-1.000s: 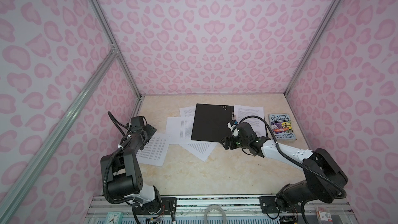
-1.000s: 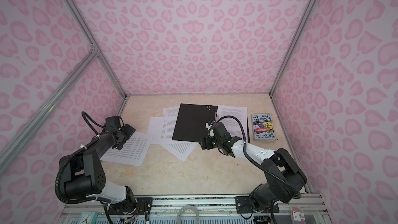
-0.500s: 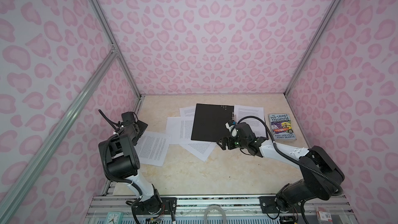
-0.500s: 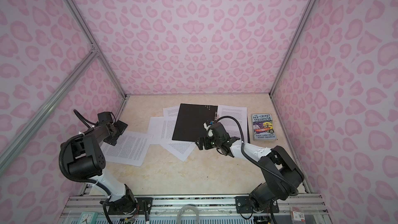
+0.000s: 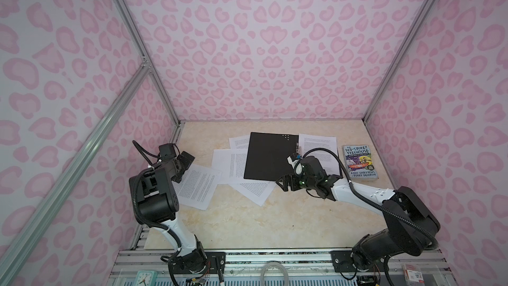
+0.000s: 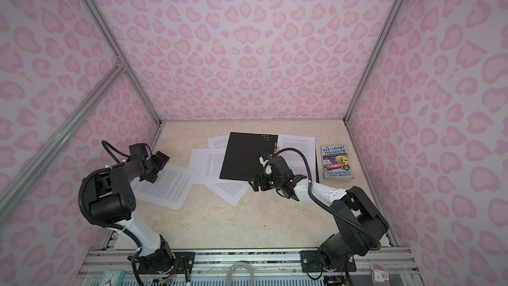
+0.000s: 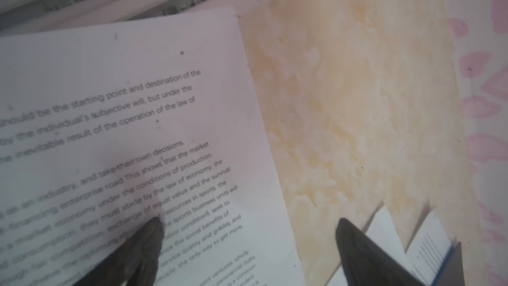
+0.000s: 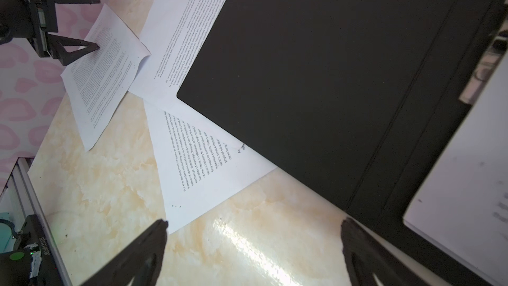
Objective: Put the files into the folder
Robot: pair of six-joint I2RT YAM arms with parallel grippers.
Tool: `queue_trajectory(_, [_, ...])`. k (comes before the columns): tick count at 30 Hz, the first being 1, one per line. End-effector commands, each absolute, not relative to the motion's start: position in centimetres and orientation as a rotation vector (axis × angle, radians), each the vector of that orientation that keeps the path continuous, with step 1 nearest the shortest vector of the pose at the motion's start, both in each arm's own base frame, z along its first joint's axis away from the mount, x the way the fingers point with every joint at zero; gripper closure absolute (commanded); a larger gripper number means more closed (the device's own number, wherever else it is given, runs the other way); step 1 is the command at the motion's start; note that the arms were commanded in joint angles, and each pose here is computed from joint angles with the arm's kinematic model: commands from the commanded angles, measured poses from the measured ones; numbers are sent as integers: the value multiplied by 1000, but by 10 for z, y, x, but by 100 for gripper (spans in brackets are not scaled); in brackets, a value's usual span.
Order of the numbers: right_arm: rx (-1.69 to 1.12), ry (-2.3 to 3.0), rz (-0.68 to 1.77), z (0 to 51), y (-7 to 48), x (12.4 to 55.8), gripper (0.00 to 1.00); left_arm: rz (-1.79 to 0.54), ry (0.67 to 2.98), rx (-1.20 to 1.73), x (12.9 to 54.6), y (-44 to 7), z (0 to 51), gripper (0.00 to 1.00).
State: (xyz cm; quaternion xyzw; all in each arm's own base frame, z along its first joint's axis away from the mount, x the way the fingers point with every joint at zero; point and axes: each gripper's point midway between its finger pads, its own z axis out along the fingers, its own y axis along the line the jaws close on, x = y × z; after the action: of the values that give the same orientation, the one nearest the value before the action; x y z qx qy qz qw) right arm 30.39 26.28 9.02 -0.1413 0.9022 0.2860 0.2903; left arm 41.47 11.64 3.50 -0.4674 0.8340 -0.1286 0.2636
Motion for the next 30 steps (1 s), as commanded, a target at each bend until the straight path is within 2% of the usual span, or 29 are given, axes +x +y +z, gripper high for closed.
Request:
queue_trajectory(1, [-373,2388,763,94,262,305,2,-486,2413,-1267,394,69,17,1])
queue_trajectory(9, [-341,2381,761,97,257,308,3,-542,2546,-1025,379,-6,12,0])
queue_trajectory(14, [-335,2374,762,97,257,309,1,-624,2566,-836,368,-55,36,0])
queue_trajectory(21, [-357,2420,737,89,259,307,1,-543,2406,-770,357,-40,106,1])
queue_trajectory(27, [-462,2460,895,86,296,292,1,-484,2411,-805,340,-24,94,1])
queue_trajectory(30, [-569,2488,862,86,325,287,1,-426,2411,-777,329,-17,89,2])
